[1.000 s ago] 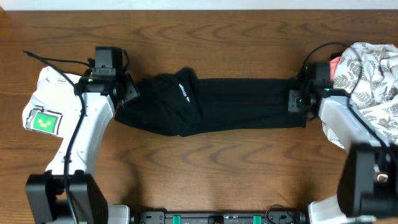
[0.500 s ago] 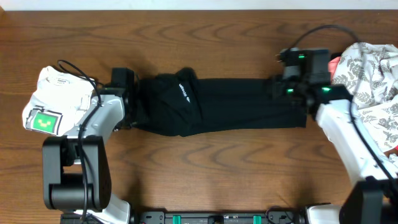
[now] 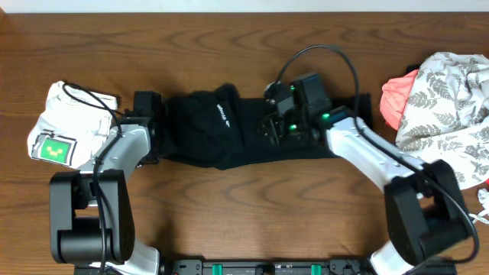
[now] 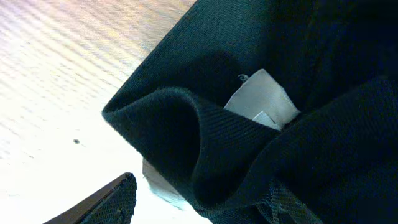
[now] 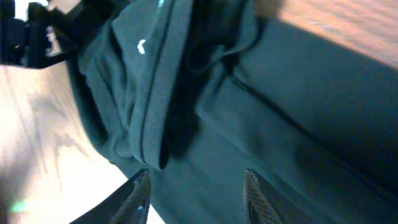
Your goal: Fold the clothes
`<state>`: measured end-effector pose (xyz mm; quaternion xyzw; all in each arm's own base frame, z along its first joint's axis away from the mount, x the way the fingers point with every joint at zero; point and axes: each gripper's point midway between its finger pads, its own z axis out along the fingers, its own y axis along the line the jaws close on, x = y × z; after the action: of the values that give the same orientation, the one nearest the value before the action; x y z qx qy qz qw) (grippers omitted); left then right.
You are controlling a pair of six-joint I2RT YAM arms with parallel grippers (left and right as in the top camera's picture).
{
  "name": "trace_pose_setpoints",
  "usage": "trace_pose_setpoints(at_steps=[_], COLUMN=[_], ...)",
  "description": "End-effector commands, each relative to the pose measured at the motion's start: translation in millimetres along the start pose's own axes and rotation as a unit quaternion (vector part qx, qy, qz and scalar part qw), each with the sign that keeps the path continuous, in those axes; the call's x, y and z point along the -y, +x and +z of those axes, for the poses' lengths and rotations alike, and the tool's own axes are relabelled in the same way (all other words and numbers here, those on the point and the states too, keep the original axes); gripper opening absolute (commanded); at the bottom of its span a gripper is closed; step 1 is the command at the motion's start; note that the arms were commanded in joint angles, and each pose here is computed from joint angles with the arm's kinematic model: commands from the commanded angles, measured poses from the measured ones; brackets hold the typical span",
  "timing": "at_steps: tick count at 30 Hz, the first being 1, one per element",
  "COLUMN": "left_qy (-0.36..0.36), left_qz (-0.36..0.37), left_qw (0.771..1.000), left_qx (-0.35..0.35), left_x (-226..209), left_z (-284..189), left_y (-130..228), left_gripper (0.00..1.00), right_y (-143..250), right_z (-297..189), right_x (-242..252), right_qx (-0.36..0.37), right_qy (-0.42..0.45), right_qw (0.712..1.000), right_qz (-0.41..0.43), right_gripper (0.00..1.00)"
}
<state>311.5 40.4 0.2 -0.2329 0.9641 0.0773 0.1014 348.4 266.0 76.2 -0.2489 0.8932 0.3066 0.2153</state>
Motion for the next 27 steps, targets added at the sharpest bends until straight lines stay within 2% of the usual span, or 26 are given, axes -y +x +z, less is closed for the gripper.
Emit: trace_pose_setpoints(at_steps=[1,6,12,27], left_qy=[-0.083,-0.083,-0.083,-0.078], left_qz=[-0.008,-0.016,-0.017,-0.019], left_qw=[0.996,0.996,0.996,0.996], left_qx=[-0.036,-0.035,-0.035,-0.037], left_x=[-39.2,-39.3,-39.1,-37.5], left_z=[22.0,22.0,22.0,22.2], left_y=[26.2,26.2,26.2,27.0], left_gripper=[0.69,0.69,0.7,0.69], right_y=[8.6,15.6,17.2,28.9], right_z=[14.9,28.1,34.9,56.4], right_x=[-20.3,-41.2,-54.6,-42.3], right_qx=[-0.015,-0.026,-0.027,-0.041], right_qy=[-0.044,-0.073,-0.076,-0.056], right_qw=[0.999,0.997,0.996,0.998], right_qz=[-0.001,-0.016,-0.028,-0.013], right_gripper=[0.48,0.54,0.53,0.54])
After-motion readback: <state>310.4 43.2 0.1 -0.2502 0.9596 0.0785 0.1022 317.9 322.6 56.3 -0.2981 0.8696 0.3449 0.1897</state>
